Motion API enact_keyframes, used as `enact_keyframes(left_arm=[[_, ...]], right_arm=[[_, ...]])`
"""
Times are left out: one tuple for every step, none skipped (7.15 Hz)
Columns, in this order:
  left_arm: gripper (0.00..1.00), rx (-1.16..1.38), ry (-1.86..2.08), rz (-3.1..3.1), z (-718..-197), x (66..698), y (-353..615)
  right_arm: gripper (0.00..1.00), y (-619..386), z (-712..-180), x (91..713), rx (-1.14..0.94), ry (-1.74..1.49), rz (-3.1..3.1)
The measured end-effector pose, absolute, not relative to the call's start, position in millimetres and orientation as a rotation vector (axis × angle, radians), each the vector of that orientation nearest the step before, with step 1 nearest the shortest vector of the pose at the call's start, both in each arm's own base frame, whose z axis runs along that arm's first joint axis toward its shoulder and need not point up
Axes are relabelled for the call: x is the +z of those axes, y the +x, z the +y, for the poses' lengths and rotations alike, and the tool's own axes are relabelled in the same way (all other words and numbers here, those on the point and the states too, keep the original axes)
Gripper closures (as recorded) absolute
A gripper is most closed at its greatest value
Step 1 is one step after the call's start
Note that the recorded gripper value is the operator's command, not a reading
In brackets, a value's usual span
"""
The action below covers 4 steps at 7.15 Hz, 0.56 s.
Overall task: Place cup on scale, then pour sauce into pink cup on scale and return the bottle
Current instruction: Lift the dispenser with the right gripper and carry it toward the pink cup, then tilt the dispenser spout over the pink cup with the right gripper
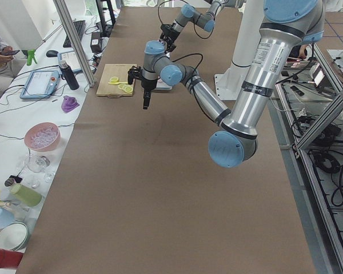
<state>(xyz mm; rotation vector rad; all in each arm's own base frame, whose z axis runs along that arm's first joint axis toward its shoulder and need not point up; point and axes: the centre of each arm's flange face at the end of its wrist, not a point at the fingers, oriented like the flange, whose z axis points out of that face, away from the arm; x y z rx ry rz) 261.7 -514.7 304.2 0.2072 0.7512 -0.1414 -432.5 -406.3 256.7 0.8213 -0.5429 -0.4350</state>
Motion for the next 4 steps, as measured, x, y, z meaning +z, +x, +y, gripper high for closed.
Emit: enact_keyframes(left_arm=[[0.03, -0.143, 0.206, 0.748, -515, 306, 262], [0.03, -0.144, 0.206, 0.745, -516, 307, 262], [0.03, -0.145, 0.205, 0.743, -516, 308, 262], [0.03, -0.146, 0.203, 0.74, -517, 310, 263]], right_arm=[[1.0, -442, -402, 248, -0.453, 0.792, -0.475], [1.0, -449, -402, 239, -0.472, 0.754, -0.426], [1.0, -454, -402, 233, -0.491, 0.728, -0.395], [1.0, -456, -401, 230, -0.506, 0.712, -0.374]])
